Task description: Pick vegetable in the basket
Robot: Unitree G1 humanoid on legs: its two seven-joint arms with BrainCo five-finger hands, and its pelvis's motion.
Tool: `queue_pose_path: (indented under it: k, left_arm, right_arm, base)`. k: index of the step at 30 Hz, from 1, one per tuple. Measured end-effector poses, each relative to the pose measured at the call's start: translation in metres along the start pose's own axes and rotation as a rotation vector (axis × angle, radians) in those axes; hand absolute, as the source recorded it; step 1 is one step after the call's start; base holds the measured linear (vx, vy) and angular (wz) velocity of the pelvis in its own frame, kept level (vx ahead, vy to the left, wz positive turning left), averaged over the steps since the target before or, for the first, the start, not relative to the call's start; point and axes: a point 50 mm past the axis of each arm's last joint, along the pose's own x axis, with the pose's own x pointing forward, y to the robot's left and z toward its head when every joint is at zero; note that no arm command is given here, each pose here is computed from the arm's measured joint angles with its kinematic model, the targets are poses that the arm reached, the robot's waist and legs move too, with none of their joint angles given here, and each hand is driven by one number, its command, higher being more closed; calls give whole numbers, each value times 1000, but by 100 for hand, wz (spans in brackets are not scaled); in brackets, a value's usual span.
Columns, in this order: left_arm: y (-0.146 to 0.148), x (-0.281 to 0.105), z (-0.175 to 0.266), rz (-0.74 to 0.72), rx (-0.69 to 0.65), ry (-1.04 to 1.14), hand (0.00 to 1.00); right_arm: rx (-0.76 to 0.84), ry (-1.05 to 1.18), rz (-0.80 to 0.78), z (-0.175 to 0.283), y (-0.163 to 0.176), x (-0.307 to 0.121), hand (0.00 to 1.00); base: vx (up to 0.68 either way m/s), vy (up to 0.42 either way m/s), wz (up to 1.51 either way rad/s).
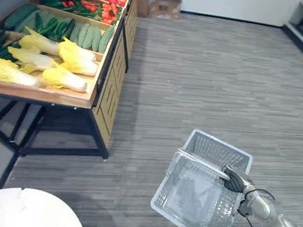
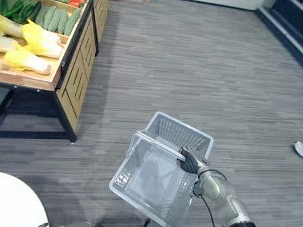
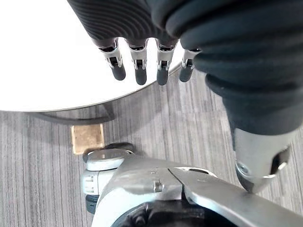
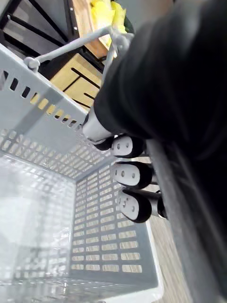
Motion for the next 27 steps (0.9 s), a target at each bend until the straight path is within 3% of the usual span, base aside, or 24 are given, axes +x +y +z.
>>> queue_pose_path:
  k: [8, 19, 27]
  left_arm:
    - [2, 9, 41, -1, 13, -112, 0]
    - [-14, 5, 31, -12, -72, -99, 0]
    - [-18, 2, 22, -10, -97, -74, 0]
  right_arm:
    - [26, 30, -65, -6, -12, 0, 100]
    - [47, 136, -83, -25, -12, -8, 100]
    - [79, 124, -138, -20, -13, -3, 100]
  base:
    - [305, -105, 16]
    - [642, -315, 14]
    - [410, 133, -15]
